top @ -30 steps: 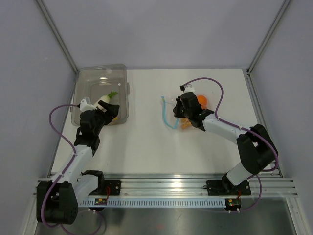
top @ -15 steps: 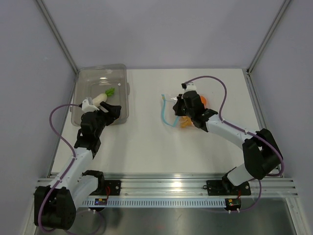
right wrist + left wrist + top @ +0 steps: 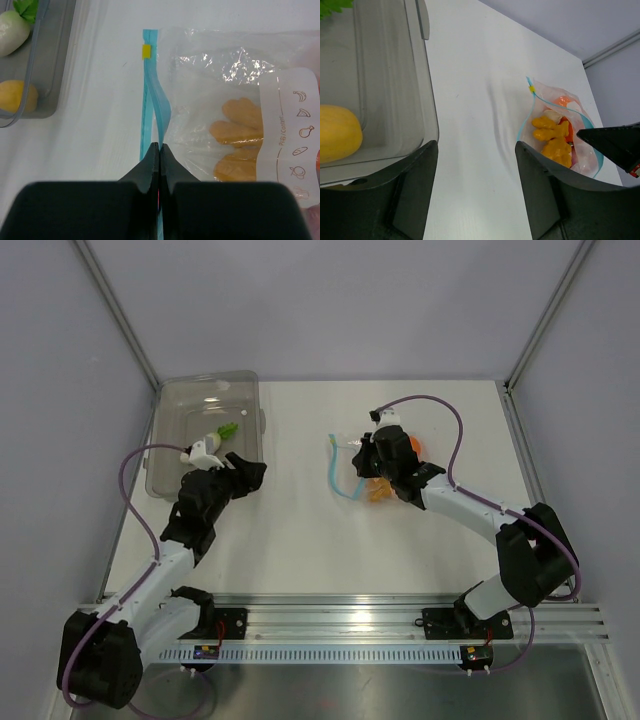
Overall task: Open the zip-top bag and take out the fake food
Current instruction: Place the fake fruit in the bin, then pick up the fake vegetable from the zipper food storage bag.
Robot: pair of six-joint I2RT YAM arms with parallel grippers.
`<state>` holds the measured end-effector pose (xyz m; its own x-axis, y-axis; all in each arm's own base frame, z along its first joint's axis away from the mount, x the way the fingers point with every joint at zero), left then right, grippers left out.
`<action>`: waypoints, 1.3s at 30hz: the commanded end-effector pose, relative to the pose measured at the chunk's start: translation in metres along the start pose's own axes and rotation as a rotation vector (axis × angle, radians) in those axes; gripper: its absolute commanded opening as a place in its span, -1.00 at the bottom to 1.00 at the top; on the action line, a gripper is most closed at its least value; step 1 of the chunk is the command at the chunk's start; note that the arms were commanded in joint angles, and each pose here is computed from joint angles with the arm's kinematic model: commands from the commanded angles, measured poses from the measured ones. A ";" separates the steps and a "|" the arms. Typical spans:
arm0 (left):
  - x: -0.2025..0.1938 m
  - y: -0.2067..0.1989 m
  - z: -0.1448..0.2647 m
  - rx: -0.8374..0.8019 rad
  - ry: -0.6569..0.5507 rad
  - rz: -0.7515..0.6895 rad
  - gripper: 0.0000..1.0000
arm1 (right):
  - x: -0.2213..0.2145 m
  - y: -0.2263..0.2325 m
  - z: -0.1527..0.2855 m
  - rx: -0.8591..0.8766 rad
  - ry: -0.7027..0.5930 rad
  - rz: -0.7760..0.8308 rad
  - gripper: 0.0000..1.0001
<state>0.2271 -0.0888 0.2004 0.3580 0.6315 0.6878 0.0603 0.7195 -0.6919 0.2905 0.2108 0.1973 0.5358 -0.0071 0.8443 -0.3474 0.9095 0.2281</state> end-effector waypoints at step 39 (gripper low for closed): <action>-0.076 -0.062 -0.073 -0.246 0.304 -0.099 0.24 | 0.008 0.057 0.024 0.172 -0.081 0.073 -0.86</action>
<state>0.2558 -0.1941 0.1499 0.6524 0.3887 0.6506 0.2329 0.7141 -0.6602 0.2555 0.2466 0.2139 0.4946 0.0431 0.8680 -0.4847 0.8427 0.2343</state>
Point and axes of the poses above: each gripper's point midway between its finger pads, its own z axis back along the fingers, its own y axis along the line the jaws close on, x = y × z, the point moved 10 cm from there along z, back along the fingers, and after that the axes turned 8 degrees about z, right-handed, at the moved point
